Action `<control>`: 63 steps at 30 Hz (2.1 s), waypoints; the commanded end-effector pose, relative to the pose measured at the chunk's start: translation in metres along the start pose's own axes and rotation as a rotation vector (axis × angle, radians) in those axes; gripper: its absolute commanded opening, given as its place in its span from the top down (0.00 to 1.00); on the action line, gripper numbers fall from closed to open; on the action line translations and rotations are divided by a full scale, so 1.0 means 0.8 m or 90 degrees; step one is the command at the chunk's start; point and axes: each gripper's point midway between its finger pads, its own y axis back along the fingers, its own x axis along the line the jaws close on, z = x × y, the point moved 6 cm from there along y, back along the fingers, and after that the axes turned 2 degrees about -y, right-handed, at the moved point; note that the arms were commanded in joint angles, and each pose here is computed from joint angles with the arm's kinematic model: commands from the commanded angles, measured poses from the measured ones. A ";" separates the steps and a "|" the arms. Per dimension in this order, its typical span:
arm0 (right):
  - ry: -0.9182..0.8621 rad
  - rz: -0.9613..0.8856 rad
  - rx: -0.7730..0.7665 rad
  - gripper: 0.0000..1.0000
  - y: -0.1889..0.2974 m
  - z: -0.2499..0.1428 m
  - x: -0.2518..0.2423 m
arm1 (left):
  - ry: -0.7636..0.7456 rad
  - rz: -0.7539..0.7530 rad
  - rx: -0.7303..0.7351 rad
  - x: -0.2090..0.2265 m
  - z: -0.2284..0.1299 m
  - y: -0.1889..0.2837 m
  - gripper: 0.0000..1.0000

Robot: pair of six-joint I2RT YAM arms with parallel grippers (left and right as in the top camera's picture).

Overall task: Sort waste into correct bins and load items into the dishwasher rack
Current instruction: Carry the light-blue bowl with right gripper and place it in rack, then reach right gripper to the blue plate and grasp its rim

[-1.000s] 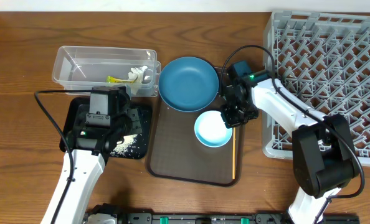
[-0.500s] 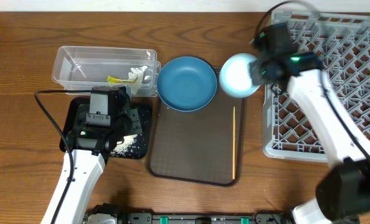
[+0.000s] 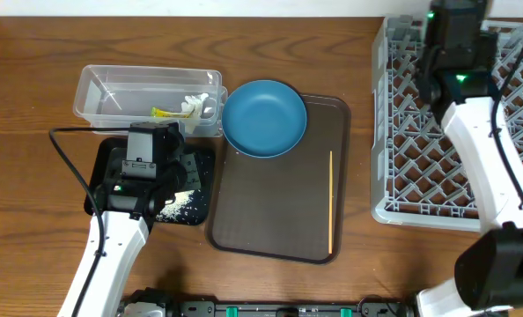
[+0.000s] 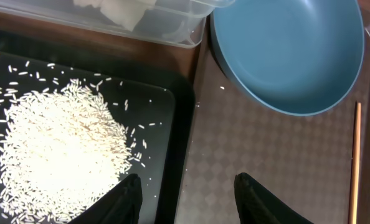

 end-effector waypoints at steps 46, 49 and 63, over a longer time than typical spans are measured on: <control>0.181 -0.034 0.236 0.76 -0.129 -0.152 0.048 | 0.011 0.007 -0.004 0.002 0.004 0.001 0.49; 0.189 -0.034 0.252 0.72 -0.126 -0.158 0.047 | 0.011 0.007 -0.004 0.002 0.004 0.001 0.49; 0.043 0.317 0.169 0.48 -0.042 -0.079 0.059 | 0.011 0.007 -0.002 0.002 0.003 0.001 0.48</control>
